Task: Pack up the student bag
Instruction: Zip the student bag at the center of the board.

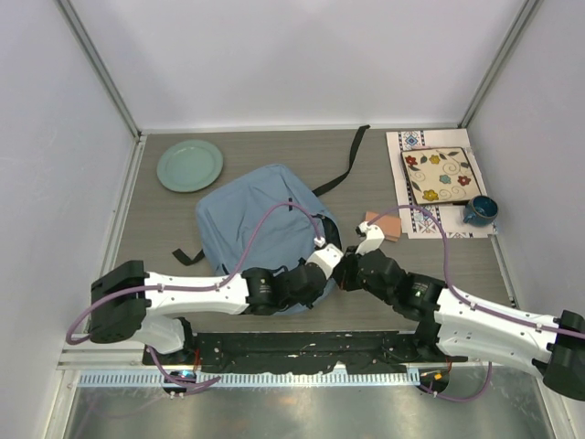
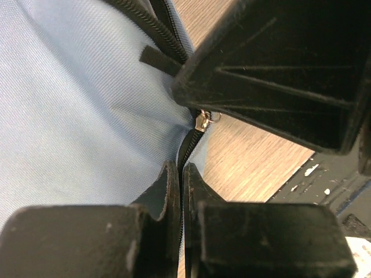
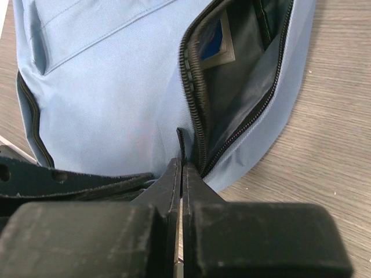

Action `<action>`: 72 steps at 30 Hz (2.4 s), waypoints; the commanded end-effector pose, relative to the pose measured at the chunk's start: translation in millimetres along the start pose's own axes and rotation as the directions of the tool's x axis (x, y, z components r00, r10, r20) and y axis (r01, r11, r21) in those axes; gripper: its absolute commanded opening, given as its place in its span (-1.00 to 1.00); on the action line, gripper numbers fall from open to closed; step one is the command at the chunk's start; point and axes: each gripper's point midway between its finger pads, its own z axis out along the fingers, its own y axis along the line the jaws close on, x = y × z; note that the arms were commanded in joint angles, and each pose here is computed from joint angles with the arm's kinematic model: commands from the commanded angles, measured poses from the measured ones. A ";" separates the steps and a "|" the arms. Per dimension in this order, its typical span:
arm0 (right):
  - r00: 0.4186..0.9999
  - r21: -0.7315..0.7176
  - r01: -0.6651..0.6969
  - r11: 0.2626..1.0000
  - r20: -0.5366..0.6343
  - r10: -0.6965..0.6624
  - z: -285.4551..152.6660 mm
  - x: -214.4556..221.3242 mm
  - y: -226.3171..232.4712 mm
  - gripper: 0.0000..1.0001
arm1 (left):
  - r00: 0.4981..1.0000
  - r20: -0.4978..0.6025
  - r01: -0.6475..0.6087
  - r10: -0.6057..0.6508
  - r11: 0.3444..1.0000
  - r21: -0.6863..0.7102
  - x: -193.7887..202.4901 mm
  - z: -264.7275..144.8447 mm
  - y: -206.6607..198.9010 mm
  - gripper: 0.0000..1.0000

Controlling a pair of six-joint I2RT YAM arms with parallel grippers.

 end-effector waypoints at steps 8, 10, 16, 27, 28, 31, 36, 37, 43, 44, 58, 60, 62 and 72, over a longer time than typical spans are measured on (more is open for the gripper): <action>0.959 0.049 -0.121 0.991 0.263 0.104 2.4 -107.3 3.5 -0.98 | 0.988 -0.133 0.078 -0.079 0.997 -0.009 74.1 -24.2 4.6 -1.00; 0.953 0.045 -0.131 0.990 0.279 0.114 -1.0 -113.7 0.1 -0.98 | 0.988 -0.128 0.080 -0.081 0.997 -0.018 74.3 -25.8 5.8 -1.00; 0.949 0.082 -0.155 0.985 0.288 0.125 2.1 -115.6 -17.5 -0.98 | 0.985 -0.155 0.074 -0.074 0.997 -0.010 81.8 -31.6 6.2 -1.00; 0.949 -0.043 -0.147 0.988 0.275 0.153 5.7 -122.7 -7.7 -0.98 | 0.967 0.035 0.254 -0.254 0.967 -0.020 63.7 -64.2 27.2 0.08; 0.954 -0.062 -0.140 0.988 0.259 0.151 5.9 -117.1 -5.9 -0.98 | 0.958 0.086 0.276 -0.275 0.961 0.000 47.6 -67.1 24.9 0.24; 0.966 -0.117 -0.127 0.985 0.209 0.150 1.1 -101.8 0.5 -0.98 | 0.927 0.206 0.312 -0.314 0.949 0.043 6.0 -76.2 21.1 0.70; 0.972 -0.127 -0.118 0.985 0.186 0.141 -11.4 -87.7 -3.8 -0.98 | 0.914 0.293 0.272 -0.280 0.960 0.070 -47.1 -69.8 0.6 0.94; 0.973 -0.121 -0.118 0.986 0.183 0.139 -13.0 -85.6 -5.6 -0.98 | 0.915 0.301 0.260 -0.268 0.963 0.067 -54.2 -66.6 -2.9 0.95; 0.972 -0.119 -0.109 0.987 0.194 0.131 -19.8 -87.2 -6.5 -0.98 | 0.948 0.284 0.138 -0.146 0.989 0.048 -88.2 -26.0 -39.6 0.99; 0.972 -0.119 -0.108 0.987 0.196 0.130 -20.0 -88.0 -6.5 -0.98 | 0.953 0.273 0.125 -0.132 0.991 0.044 -88.9 -21.6 -42.8 0.99; 0.967 -0.121 -0.100 0.988 0.223 0.126 -29.5 -92.8 -6.3 -0.98 | 0.985 0.170 0.051 -0.032 0.993 -0.110 -63.7 13.9 -31.4 -0.01; 0.966 -0.118 -0.102 0.988 0.224 0.127 -28.7 -92.6 -6.8 -0.98 | 0.987 0.156 0.047 -0.030 0.993 -0.105 -58.0 12.4 -31.4 -0.45; 0.964 -0.111 -0.107 0.988 0.230 0.131 -27.6 -94.7 -7.8 -0.98 | 0.989 0.145 0.052 -0.041 0.996 -0.077 -54.2 8.1 -33.3 -0.82; 0.949 -0.078 -0.114 0.990 0.285 0.132 -10.2 -121.8 -3.5 -0.99 | 0.988 0.045 0.144 -0.148 0.986 0.090 5.4 -24.2 -37.8 -1.00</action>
